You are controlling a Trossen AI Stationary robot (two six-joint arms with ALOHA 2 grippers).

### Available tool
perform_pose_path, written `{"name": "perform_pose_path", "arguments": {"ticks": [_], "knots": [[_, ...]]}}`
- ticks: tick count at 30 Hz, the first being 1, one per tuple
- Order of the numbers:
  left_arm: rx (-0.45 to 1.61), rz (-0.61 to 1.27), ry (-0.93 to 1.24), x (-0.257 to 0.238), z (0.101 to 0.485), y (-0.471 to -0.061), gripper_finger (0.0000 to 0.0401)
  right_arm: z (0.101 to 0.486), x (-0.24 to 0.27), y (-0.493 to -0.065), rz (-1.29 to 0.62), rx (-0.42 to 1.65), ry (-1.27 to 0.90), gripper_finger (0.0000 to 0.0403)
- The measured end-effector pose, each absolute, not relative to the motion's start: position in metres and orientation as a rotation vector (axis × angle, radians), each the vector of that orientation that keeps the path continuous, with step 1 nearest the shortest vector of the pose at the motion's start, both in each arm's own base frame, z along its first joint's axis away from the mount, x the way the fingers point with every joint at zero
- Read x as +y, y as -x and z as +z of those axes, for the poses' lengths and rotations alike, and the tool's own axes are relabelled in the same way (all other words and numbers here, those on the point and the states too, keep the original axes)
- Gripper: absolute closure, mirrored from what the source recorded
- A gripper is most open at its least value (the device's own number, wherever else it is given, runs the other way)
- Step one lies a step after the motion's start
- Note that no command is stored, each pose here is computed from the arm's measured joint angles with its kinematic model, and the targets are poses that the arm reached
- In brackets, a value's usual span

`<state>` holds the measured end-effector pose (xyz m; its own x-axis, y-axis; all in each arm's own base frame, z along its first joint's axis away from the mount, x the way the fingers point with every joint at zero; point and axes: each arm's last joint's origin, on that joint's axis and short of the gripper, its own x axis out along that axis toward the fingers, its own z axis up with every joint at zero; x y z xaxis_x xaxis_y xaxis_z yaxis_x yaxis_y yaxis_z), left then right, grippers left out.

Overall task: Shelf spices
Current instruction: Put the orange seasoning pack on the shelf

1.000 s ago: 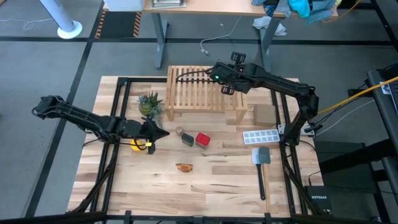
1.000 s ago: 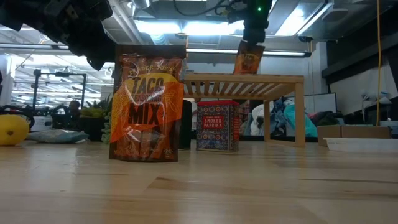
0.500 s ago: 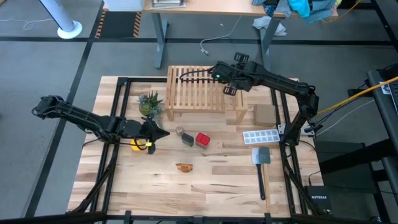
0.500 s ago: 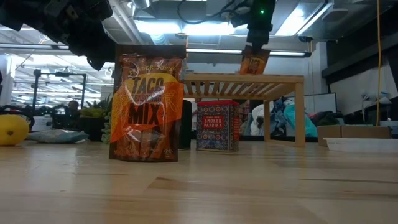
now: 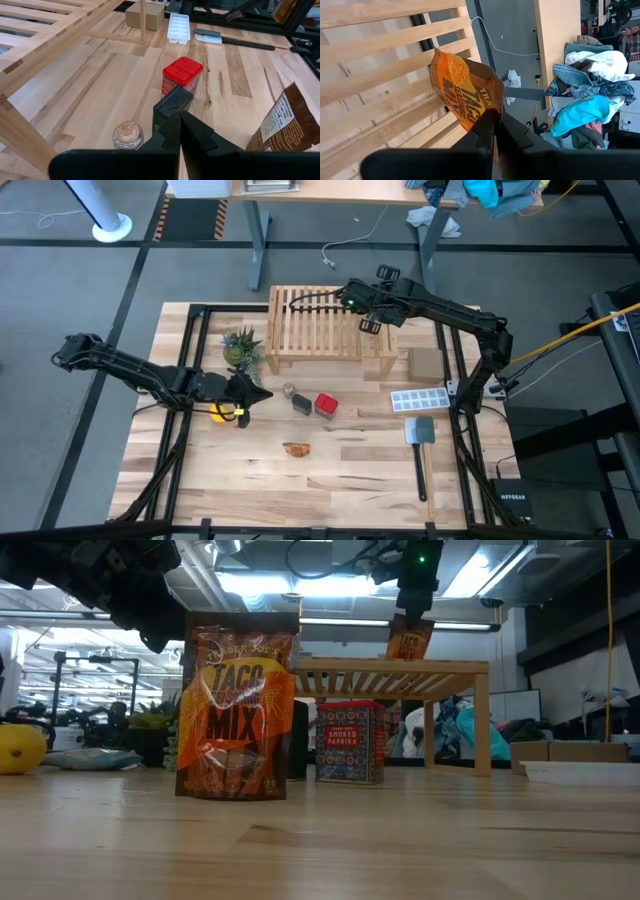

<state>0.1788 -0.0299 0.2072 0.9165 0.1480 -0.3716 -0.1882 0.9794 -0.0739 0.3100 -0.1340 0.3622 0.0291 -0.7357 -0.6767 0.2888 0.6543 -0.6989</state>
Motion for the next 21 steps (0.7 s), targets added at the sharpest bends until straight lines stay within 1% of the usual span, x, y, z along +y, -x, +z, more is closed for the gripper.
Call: {"name": "perform_pose_path", "arguments": {"ticks": [10,21], "knots": [[0.374,0.174,0.109,-0.0299,0.2071,-0.1788,0.0401,0.3638,-0.1353,-0.3132,-0.846,1.277,0.419,0.0354],[0.373,0.173,0.109,-0.0299,0.2072,-0.1787,0.0401,0.3642,-0.135,-0.3132,-0.862,1.277,0.431,0.0269]]}}
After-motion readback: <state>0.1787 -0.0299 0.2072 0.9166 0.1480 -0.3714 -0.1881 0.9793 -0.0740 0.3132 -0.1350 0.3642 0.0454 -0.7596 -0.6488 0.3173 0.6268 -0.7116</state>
